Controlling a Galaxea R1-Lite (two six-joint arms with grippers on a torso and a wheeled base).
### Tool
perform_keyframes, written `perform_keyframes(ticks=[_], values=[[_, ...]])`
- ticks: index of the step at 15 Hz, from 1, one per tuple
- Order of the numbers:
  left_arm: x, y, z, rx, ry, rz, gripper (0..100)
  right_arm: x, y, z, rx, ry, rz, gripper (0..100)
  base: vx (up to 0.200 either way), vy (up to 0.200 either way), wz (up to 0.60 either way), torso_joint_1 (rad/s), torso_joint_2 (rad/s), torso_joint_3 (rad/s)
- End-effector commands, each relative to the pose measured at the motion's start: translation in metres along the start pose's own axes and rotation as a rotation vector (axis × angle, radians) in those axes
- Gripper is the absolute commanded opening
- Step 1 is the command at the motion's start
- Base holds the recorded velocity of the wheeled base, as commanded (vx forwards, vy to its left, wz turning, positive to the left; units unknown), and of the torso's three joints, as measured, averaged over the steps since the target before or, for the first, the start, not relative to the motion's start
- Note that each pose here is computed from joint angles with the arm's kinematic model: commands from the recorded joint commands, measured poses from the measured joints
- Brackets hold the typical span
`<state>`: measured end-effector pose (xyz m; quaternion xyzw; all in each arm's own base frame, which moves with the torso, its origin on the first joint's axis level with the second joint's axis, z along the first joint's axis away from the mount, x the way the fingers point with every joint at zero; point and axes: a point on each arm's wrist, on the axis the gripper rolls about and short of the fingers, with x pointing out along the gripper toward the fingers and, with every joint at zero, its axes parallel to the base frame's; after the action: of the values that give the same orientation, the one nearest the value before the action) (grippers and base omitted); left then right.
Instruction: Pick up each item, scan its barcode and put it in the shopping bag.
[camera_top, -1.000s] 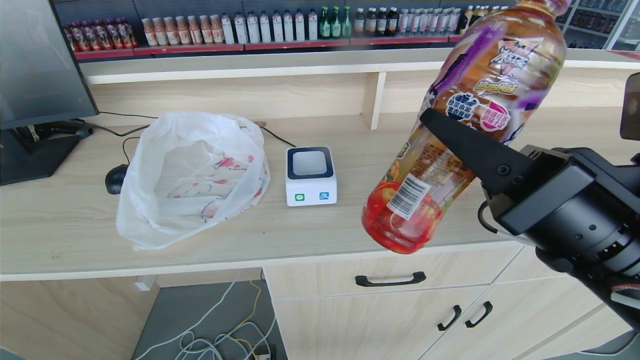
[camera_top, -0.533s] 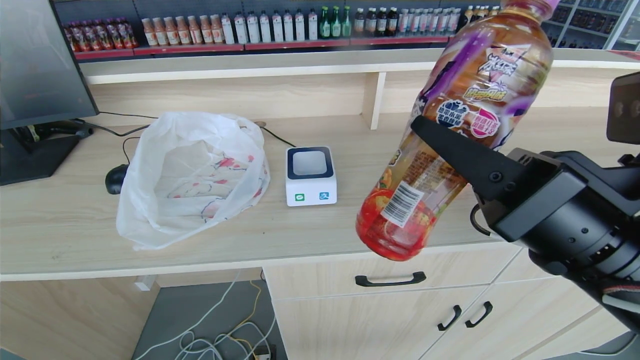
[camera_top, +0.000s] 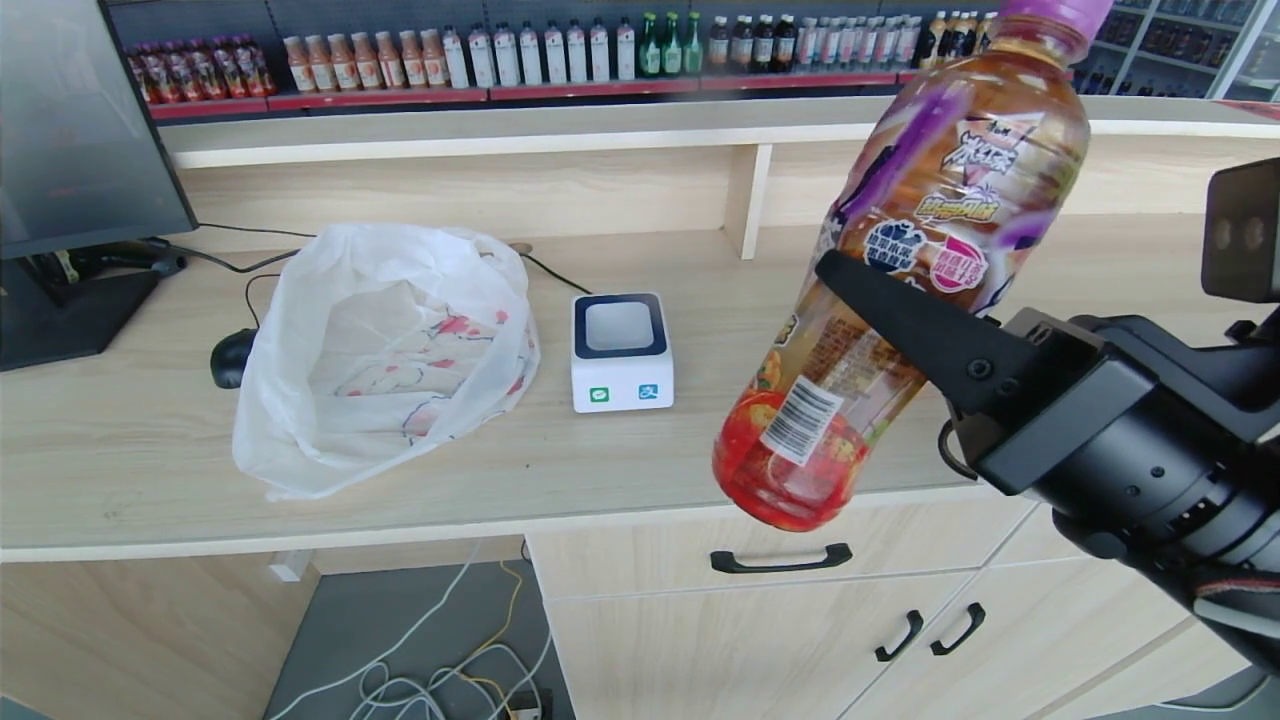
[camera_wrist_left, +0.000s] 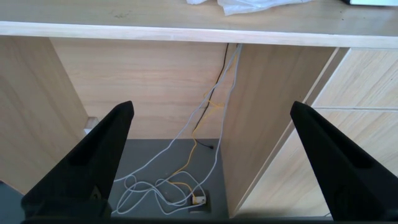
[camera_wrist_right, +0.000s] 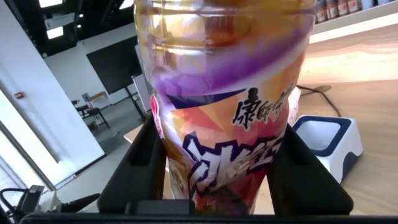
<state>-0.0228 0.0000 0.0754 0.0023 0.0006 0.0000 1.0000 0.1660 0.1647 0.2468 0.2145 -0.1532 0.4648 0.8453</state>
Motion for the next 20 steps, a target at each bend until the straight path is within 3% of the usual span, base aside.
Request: perform_keyframes(ticks=[1, 5, 10, 13, 16, 20], values=[[0.0, 0.0, 0.0, 0.0, 0.002, 0.0, 100, -0.009, -0.003, -0.007, -0.001, 0.034, -0.022, 0, 0.0, 0.0, 0.0, 0.0, 0.0, 0.0], [0.0, 0.0, 0.0, 0.0, 0.002, 0.0, 100, -0.013, -0.007, -0.011, -0.072, 0.039, -0.103, 0, 0.0, 0.0, 0.0, 0.0, 0.0, 0.0], [0.0, 0.0, 0.0, 0.0, 0.002, 0.0, 100, -0.019, -0.027, -0.026, -0.246, 0.087, -0.323, 0, 0.0, 0.0, 0.0, 0.0, 0.0, 0.0], [0.0, 0.0, 0.0, 0.0, 0.0, 0.0, 100, -0.021, -0.037, -0.019, -0.478, 0.088, -0.466, 0, 0.0, 0.0, 0.0, 0.0, 0.0, 0.0], [0.0, 0.0, 0.0, 0.0, 0.0, 0.0, 100, -0.021, -0.034, -0.01, -0.594, 0.069, -0.568, 0, 0.0, 0.0, 0.0, 0.0, 0.0, 0.0], [0.0, 0.0, 0.0, -0.002, 0.002, 0.0, 100, -0.019, -0.03, 0.001, -0.684, 0.045, -0.58, 0, 0.0, 0.0, 0.0, 0.0, 0.0, 0.0]])
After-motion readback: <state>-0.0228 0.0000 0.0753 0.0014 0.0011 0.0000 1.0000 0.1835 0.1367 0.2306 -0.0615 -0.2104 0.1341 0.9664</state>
